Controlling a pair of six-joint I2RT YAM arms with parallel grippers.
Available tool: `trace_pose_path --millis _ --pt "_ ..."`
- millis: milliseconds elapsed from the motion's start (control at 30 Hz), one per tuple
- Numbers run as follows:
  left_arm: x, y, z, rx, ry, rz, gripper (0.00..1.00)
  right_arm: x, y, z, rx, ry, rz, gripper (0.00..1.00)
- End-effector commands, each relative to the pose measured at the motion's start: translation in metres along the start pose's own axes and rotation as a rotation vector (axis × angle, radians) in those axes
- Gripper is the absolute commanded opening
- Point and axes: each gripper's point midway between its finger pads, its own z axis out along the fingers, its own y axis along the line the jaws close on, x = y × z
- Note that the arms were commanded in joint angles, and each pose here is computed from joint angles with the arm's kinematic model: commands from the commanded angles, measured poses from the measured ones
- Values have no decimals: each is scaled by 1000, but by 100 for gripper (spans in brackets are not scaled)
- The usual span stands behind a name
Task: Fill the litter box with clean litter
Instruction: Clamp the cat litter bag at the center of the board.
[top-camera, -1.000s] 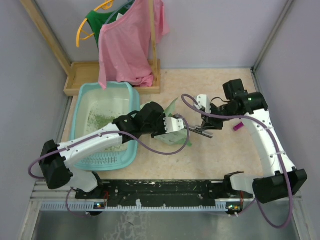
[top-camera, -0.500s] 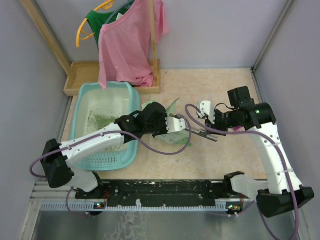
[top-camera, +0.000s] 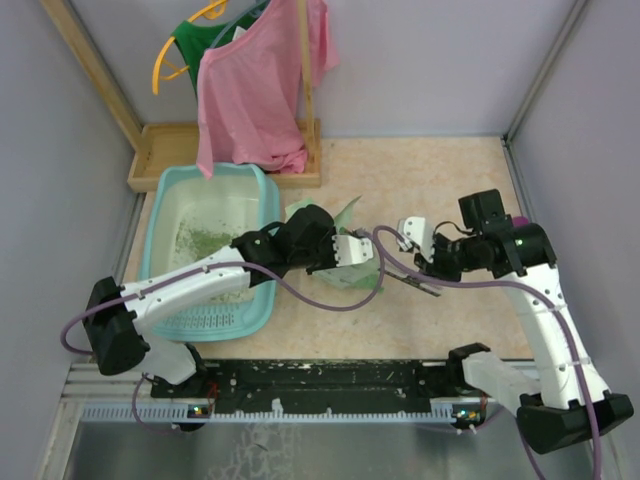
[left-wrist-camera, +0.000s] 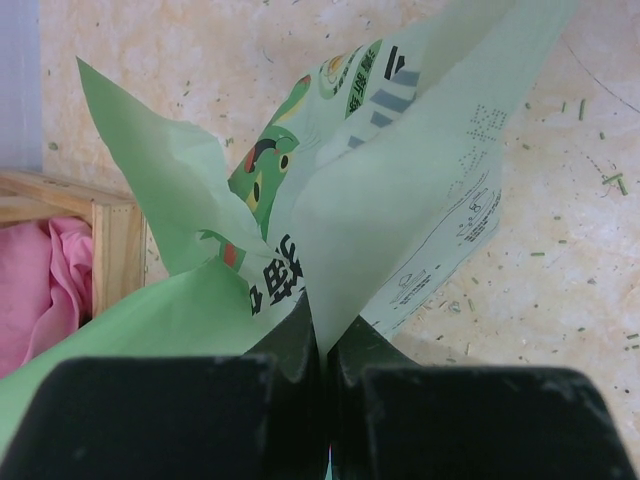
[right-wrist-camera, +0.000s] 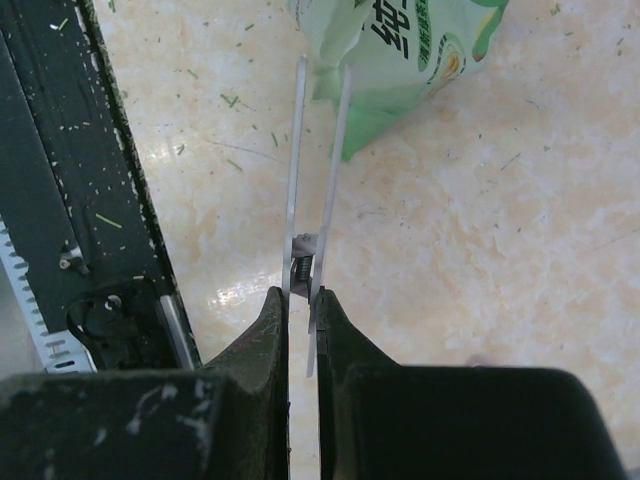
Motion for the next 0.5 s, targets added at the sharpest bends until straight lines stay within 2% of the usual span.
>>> trace_pose_path --millis 0,467 --pt "-59 36 -32 -146 -209 -4 0 -7 -1 4 -19 -27 -4 0" --pt "-58 34 -32 -157 -199 10 0 -23 -14 6 -65 -51 -16 0"
